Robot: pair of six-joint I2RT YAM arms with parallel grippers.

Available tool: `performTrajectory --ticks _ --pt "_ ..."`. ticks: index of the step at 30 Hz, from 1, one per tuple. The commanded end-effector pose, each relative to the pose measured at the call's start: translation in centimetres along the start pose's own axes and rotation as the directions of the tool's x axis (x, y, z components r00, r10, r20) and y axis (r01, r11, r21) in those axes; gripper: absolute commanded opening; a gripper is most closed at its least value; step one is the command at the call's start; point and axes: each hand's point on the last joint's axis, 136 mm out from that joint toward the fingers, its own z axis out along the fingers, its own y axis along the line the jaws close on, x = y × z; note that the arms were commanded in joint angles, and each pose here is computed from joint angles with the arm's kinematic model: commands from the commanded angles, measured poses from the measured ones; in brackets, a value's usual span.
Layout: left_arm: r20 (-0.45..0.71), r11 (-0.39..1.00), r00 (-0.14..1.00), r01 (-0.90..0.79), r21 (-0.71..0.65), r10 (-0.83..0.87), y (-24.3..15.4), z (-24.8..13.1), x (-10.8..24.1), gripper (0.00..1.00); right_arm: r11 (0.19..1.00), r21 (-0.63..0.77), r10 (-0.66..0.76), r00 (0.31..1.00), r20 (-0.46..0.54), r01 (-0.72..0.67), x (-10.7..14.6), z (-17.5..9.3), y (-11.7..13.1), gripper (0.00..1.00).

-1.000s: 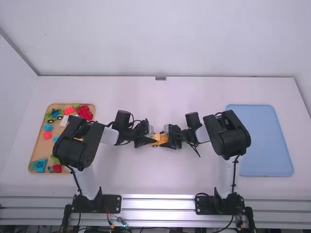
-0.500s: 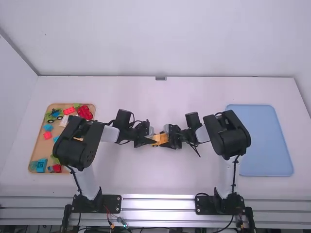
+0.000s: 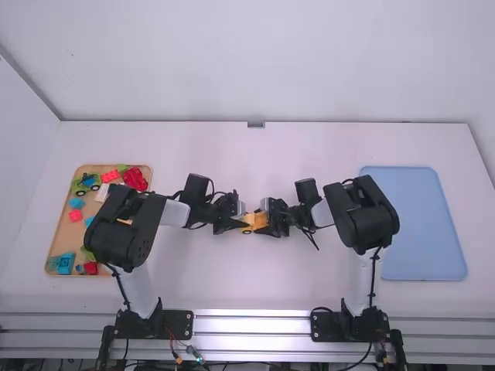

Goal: Assemble lego blocks to make yellow taxi

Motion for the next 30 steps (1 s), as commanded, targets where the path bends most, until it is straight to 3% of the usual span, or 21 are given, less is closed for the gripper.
performTrajectory --ticks 1,2,3,8,16,19,30 --pt "-0.049 0.999 0.998 0.036 -0.007 -0.036 -0.4 0.1 1.6 0.26 1.0 0.009 0.02 1.0 -0.021 -0.02 0.7 0.1 -0.2 0.46" --pt "-0.049 0.999 0.998 0.036 -0.008 -0.036 -0.4 0.1 1.6 0.38 1.0 0.009 0.021 1.0 -0.021 -0.02 0.7 0.1 -0.2 0.46" --pt "-0.049 0.999 0.998 0.036 -0.007 -0.036 -0.4 0.1 1.6 0.4 1.0 0.009 0.02 1.0 -0.021 -0.02 0.7 0.1 -0.2 0.46" --pt "-0.048 0.999 0.998 0.036 -0.007 -0.036 -0.4 0.1 1.6 0.42 1.0 0.009 0.021 1.0 -0.021 -0.021 0.7 0.1 -0.2 0.46" --pt "-0.012 1.0 1.0 0.029 0.009 -0.029 -0.5 0.1 0.8 0.4 1.0 0.008 0.024 0.999 -0.023 -0.023 0.8 0.0 -0.2 0.45" --pt "-0.015 0.999 0.999 0.034 0.01 -0.033 -0.5 0.1 0.9 0.18 1.0 0.008 0.024 0.999 -0.023 -0.024 0.8 0.0 -0.2 0.46" --pt "-0.078 0.997 0.994 0.073 0.002 -0.073 -0.8 0.0 2.2 0.2 1.0 0.008 0.024 0.999 -0.023 -0.024 0.8 0.0 -0.2 0.45"
